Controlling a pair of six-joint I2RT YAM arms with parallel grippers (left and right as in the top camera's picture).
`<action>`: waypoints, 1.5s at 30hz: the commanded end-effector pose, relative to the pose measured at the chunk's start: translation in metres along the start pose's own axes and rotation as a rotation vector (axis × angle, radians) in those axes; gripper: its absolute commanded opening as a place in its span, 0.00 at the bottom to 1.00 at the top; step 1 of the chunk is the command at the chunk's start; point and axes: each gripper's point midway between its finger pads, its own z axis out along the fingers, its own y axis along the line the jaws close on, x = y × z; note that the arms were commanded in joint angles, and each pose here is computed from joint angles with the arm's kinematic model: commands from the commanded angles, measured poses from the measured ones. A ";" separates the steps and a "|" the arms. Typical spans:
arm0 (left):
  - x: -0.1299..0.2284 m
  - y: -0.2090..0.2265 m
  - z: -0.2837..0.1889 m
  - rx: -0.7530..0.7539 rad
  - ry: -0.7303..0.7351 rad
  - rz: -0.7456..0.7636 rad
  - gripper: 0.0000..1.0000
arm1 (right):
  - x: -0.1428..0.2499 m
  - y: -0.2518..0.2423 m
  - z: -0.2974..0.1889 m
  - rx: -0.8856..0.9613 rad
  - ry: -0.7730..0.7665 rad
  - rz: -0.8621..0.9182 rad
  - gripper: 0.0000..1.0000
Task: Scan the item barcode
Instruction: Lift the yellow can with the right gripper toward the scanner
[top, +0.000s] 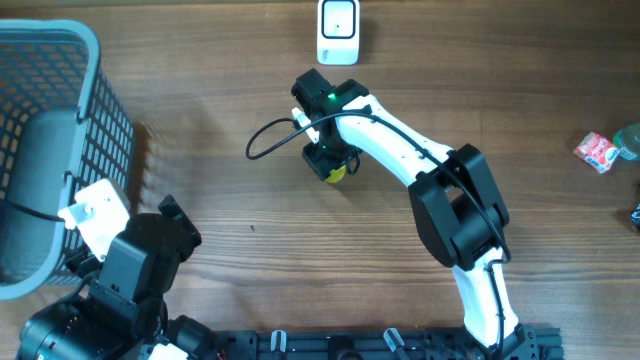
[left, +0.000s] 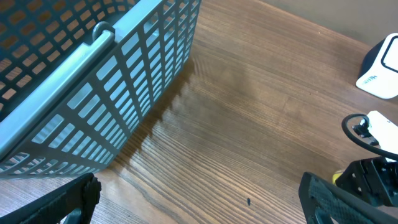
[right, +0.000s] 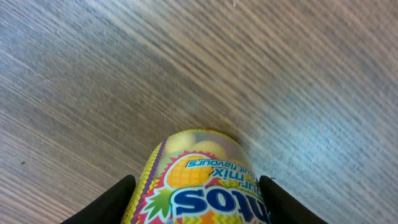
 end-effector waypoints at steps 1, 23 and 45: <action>0.001 0.002 0.001 -0.010 0.000 -0.003 1.00 | 0.031 0.000 0.033 -0.003 0.152 0.076 0.44; 0.001 0.002 0.001 -0.009 0.001 -0.003 1.00 | 0.066 0.077 -0.019 -0.396 0.449 0.554 0.41; 0.001 0.002 0.001 -0.009 0.001 -0.003 1.00 | 0.080 0.067 -0.041 -0.506 0.560 0.678 0.41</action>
